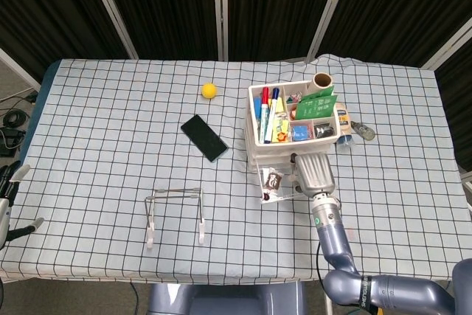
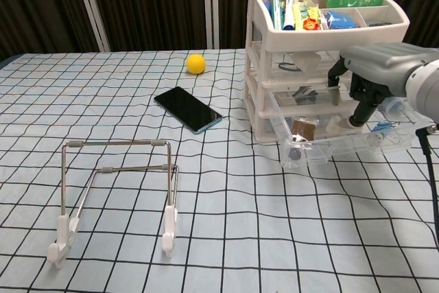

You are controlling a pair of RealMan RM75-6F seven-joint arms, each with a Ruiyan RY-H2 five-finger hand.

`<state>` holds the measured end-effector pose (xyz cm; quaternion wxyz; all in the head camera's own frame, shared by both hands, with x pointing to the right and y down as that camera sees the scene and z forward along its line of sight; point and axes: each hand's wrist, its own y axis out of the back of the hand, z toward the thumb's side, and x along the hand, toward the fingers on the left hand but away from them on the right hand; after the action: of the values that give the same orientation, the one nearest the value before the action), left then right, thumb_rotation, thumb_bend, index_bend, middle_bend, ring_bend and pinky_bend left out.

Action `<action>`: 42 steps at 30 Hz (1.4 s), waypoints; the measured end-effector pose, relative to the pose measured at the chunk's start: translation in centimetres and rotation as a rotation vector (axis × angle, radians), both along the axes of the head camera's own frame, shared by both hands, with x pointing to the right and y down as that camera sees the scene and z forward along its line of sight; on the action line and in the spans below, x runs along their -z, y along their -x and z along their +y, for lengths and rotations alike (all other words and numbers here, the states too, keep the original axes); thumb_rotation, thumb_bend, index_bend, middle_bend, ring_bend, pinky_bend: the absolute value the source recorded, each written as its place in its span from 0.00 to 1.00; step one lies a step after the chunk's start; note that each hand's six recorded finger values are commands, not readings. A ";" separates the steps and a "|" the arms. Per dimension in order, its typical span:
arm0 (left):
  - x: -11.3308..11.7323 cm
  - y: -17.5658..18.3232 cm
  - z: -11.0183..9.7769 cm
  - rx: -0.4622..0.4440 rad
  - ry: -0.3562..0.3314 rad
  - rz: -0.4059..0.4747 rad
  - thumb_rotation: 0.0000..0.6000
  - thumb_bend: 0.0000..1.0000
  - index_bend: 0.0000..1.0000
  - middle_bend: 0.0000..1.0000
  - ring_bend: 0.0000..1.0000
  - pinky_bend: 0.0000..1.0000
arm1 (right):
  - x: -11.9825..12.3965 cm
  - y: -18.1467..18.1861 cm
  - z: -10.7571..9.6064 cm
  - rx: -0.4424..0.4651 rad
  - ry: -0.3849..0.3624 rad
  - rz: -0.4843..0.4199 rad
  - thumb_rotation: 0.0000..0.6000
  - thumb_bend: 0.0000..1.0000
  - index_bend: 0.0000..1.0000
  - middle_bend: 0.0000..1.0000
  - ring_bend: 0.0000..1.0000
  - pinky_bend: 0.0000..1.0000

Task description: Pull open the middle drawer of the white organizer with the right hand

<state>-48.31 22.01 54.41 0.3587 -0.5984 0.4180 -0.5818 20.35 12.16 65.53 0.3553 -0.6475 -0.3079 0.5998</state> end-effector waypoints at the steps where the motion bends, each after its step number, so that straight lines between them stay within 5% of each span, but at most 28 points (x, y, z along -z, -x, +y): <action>1: 0.0 0.0 0.0 0.000 0.000 0.000 1.00 0.00 0.00 0.00 0.00 0.00 | -0.1 0.0 0.0 -0.003 0.001 0.000 1.00 0.12 0.55 1.00 1.00 0.94; 42: 0.1 0.1 0.0 0.003 0.000 0.005 1.00 0.00 0.00 0.00 0.00 0.00 | -1.5 -0.2 0.4 -0.026 0.050 0.006 1.00 0.24 0.54 1.00 1.00 0.94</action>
<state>-48.38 22.01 54.31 0.3568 -0.5993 0.4196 -0.5810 20.58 12.57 67.07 0.3319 -0.6504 -0.3002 0.6137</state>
